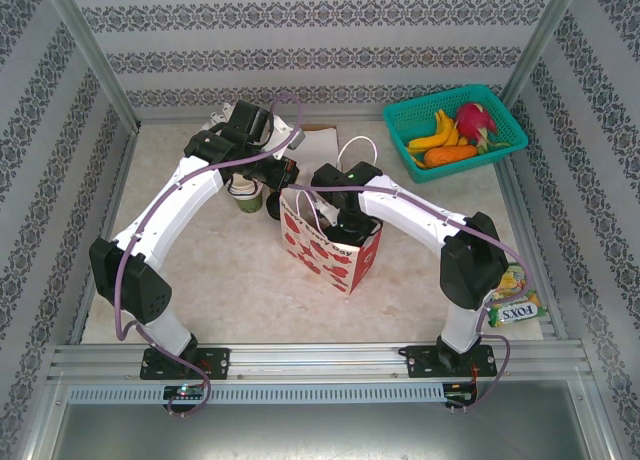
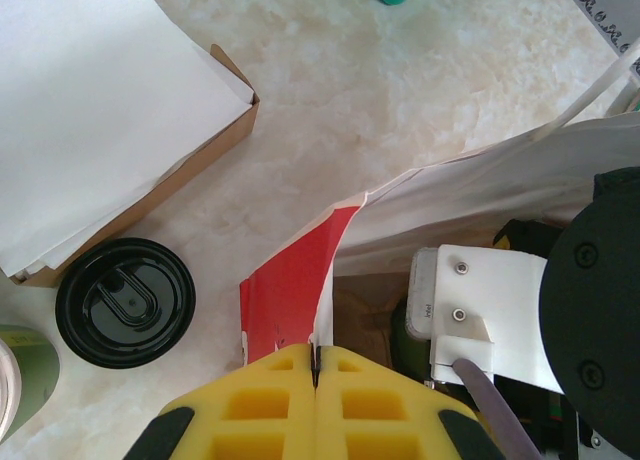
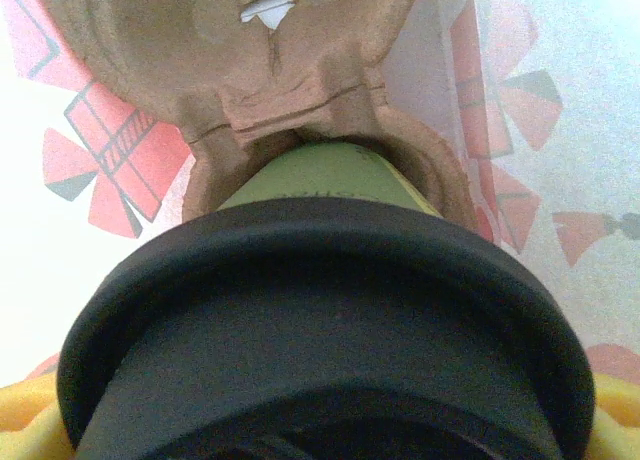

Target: Pack the takeout coffee

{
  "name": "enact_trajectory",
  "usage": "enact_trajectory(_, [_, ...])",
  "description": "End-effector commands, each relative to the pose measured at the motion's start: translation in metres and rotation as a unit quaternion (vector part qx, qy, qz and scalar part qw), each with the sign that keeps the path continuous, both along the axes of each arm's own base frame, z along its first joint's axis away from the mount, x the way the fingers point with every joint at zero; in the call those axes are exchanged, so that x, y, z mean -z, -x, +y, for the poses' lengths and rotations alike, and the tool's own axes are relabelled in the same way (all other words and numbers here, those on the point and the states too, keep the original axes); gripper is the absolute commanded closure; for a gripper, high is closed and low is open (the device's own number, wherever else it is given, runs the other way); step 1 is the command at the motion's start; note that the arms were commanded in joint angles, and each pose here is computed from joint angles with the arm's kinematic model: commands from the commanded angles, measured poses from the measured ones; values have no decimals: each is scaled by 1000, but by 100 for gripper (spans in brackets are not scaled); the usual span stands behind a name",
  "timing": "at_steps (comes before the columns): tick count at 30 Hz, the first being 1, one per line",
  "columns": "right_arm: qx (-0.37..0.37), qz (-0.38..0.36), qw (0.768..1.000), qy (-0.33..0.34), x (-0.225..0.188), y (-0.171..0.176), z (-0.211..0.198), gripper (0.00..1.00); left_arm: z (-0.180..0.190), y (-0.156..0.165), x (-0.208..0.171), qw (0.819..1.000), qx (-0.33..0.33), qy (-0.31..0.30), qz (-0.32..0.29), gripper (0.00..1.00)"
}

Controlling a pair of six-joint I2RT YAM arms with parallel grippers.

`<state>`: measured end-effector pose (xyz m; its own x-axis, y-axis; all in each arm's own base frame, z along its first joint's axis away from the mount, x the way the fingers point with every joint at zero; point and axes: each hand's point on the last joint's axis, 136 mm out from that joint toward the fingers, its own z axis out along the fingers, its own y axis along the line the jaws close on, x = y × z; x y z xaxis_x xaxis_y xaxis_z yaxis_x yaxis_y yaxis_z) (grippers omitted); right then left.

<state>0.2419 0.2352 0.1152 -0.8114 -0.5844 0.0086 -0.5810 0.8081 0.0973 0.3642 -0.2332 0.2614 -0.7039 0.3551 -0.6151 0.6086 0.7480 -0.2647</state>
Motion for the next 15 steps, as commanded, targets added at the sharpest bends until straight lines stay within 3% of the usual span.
enact_trajectory(1, [5, -4, 1000, -7, 0, -3, -1, 46, -4, 1, -8, 1000, 10, 7, -15, 100])
enact_trajectory(15, [17, -1, 999, 29, 19, -4, -13, 46, -4, 1, -7, 1000, 10, 6, -14, 100])
